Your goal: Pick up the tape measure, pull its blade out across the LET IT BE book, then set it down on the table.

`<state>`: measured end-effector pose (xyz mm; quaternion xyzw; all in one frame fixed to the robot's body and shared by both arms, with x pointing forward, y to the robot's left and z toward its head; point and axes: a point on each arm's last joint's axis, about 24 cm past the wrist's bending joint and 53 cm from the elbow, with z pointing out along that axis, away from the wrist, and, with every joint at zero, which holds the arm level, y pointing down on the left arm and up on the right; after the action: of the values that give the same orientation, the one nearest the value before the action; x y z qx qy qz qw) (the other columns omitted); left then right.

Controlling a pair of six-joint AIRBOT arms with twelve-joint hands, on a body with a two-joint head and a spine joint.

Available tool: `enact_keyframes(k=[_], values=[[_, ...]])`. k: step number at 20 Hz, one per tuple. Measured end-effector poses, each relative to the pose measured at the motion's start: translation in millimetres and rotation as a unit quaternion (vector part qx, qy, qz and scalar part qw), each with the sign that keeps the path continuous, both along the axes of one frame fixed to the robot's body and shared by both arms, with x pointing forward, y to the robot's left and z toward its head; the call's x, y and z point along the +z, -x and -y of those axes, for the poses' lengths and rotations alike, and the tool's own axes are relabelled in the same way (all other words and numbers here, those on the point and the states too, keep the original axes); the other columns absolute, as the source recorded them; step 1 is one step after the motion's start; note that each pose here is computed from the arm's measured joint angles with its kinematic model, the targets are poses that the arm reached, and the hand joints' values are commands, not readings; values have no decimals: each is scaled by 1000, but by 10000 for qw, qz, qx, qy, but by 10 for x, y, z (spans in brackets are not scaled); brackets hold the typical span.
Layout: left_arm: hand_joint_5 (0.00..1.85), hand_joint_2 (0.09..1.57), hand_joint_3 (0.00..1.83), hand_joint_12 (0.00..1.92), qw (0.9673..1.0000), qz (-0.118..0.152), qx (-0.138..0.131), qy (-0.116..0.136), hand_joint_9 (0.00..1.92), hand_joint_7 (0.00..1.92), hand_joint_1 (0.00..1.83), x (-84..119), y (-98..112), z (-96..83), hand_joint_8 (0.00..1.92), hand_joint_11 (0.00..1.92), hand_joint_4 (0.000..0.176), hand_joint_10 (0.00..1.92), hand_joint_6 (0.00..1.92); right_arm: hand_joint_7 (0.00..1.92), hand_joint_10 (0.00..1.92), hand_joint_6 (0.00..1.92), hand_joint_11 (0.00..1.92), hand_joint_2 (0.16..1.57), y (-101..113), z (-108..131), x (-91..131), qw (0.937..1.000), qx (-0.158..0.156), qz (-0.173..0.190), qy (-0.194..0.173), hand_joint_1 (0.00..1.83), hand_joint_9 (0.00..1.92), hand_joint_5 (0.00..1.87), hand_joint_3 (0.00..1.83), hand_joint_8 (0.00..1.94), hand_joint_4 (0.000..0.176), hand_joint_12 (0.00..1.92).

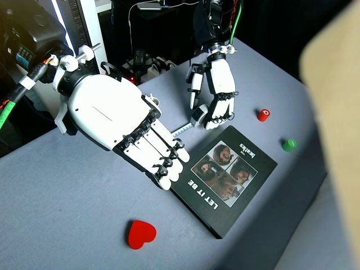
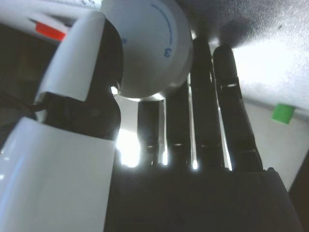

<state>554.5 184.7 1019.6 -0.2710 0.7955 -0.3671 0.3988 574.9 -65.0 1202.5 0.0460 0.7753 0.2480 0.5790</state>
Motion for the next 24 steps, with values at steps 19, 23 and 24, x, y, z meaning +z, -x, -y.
enact_keyframes(k=[19,23,24], values=[[764,1165,2,1022,9998,211,-57,-6,842,909,1358,23,-23,72,1106,773,0,1350,1104,247,3,3,0,1182,-26,19,117,9993,4,349,111,99,202,193,0,3,0,600],[903,1134,0,1157,9998,104,-110,119,874,940,1370,24,21,164,1077,850,0,1328,918,268,3,4,0,1180,-27,22,116,9994,-6,341,101,111,221,216,0,4,0,605],[903,1134,0,1157,9998,-18,-130,136,874,940,1370,-7,64,190,1077,850,0,1328,918,268,3,4,0,1180,-29,19,128,9993,-4,352,92,111,221,216,0,4,0,605]])
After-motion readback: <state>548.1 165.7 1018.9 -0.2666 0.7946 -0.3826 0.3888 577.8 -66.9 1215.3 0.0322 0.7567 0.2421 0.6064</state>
